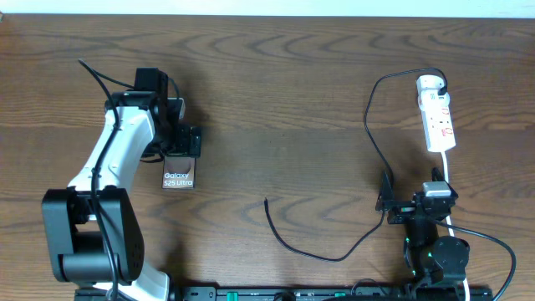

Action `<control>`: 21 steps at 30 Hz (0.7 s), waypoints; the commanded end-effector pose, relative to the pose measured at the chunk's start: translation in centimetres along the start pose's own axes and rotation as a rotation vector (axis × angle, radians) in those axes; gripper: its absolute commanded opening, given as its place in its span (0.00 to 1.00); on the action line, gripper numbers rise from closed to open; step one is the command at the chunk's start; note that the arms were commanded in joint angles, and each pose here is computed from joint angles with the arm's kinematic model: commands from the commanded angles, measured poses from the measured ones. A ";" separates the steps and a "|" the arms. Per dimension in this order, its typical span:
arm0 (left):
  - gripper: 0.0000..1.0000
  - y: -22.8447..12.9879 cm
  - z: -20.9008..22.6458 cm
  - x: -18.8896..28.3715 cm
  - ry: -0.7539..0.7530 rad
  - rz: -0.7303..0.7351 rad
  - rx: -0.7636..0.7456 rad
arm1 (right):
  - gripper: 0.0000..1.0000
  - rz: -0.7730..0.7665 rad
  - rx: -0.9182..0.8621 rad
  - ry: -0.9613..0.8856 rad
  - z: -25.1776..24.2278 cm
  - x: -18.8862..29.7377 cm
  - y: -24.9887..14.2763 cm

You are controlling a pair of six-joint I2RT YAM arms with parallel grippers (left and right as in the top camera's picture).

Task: Plug charger to phone and switch on socket
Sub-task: 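Move the left gripper over the silver phone and lower it, then close the left gripper on the phone's long edges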

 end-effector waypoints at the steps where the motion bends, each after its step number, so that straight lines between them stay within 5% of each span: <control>1: 0.99 0.2 -0.2 -0.7 -0.017 0.005 -0.007 | 0.99 0.000 0.008 0.005 0.1 0.0 0.0; 21: 0.99 1.0 0.1 -4.2 -0.015 0.042 0.028 | 0.99 -0.001 0.009 0.005 0.1 0.0 0.0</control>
Point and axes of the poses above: each gripper's point midway between its finger pads, its own x axis back along the fingers, its own z axis along the line the jaws close on, y = z × x, the point moved 5 cm from there along x, back along the fingers, and after that the axes turned 4 degrees about -x, right-handed, at the moved point
